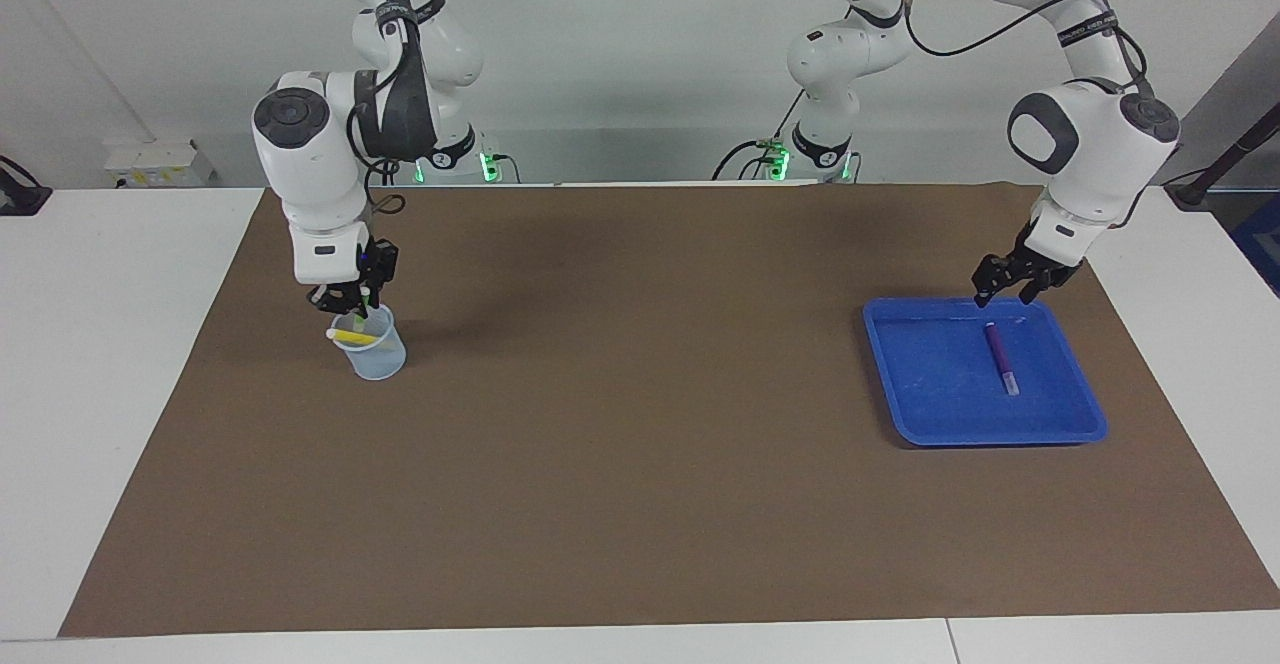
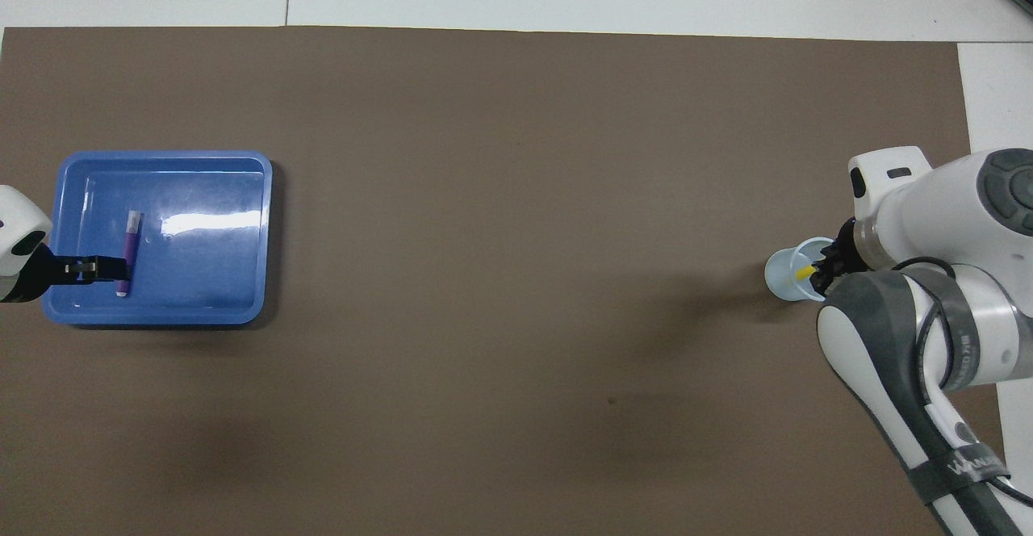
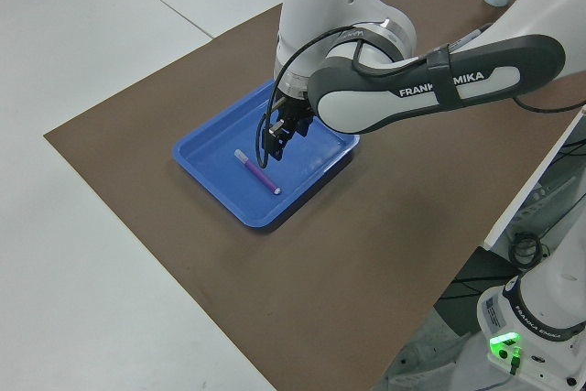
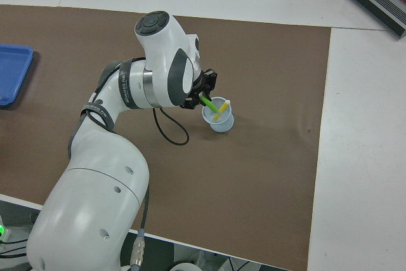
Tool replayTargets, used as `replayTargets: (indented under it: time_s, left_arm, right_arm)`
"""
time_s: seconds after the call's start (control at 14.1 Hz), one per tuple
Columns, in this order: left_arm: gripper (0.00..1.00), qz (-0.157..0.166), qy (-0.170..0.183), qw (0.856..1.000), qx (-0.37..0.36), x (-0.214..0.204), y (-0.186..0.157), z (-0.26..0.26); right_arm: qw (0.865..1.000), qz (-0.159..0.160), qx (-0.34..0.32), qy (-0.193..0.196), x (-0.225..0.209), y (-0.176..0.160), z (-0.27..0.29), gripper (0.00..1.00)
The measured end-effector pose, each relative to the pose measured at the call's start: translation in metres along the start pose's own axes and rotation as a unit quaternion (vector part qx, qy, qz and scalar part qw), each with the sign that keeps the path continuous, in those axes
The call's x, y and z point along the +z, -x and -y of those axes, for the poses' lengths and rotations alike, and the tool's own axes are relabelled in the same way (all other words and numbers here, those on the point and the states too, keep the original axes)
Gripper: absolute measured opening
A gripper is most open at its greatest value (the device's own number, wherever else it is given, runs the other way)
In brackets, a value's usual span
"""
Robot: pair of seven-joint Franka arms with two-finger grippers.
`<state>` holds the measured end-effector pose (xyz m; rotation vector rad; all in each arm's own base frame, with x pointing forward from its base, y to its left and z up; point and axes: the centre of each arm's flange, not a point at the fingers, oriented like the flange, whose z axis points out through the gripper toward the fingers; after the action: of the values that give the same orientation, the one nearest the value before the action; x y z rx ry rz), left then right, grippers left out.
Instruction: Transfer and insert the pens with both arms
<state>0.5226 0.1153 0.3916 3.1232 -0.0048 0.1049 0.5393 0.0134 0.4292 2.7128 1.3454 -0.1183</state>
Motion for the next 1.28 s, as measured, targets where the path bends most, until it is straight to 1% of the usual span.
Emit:
replayTargets:
  time_s: [0.14, 0.28, 0.43, 0.57, 0.64, 0.71, 0.78, 0.99, 1.14, 1.21, 1.28]
  left_arm:
    - [0.79, -0.009, -0.006, 1.0, 0.009, 0.011, -0.005, 0.003]
    - [0.8, -0.013, -0.011, 1.0, 0.017, 0.024, -0.01, 0.005]
    - [0.8, -0.02, -0.014, 0.999, 0.024, 0.037, -0.016, 0.007]
    - [0.8, -0.024, -0.015, 0.999, 0.029, 0.051, -0.022, 0.009]
    - [0.8, -0.024, -0.015, 0.999, 0.032, 0.057, -0.026, 0.01]
    - [0.79, -0.025, -0.015, 0.999, 0.038, 0.062, -0.03, 0.011]
    - [0.8, -0.027, -0.015, 0.999, 0.043, 0.067, -0.034, 0.013]
    - [0.79, -0.027, -0.013, 0.998, 0.049, 0.085, -0.04, 0.015]
    - [0.8, -0.025, -0.012, 0.998, 0.05, 0.093, -0.04, 0.016]
    - [0.8, -0.023, -0.011, 0.998, 0.049, 0.097, -0.04, 0.017]
    - [0.71, -0.021, -0.011, 0.999, 0.049, 0.1, -0.04, 0.018]
  right_arm:
    - [1.0, 0.0, -0.001, 0.0, 0.0, -0.001, 0.0, 0.49]
    - [1.0, -0.004, -0.001, 0.004, -0.002, -0.002, 0.0, 0.69]
    - [1.0, -0.015, 0.002, 0.012, -0.011, -0.006, -0.002, 0.7]
    - [0.999, -0.038, 0.025, 0.006, -0.021, -0.016, 0.001, 0.87]
    - [0.998, -0.047, 0.042, 0.0, -0.025, -0.022, 0.005, 0.99]
    - [0.997, -0.054, 0.06, -0.005, -0.028, -0.026, 0.008, 1.0]
    - [0.996, -0.059, 0.073, -0.01, -0.029, -0.03, 0.011, 1.0]
    - [0.991, -0.073, 0.11, -0.036, -0.03, -0.044, 0.025, 1.0]
    - [0.983, -0.083, 0.149, -0.066, -0.03, -0.052, 0.035, 1.0]
    - [0.977, -0.087, 0.176, -0.082, -0.031, -0.057, 0.041, 1.0]
    - [0.968, -0.092, 0.209, -0.1, -0.033, -0.066, 0.05, 1.0]
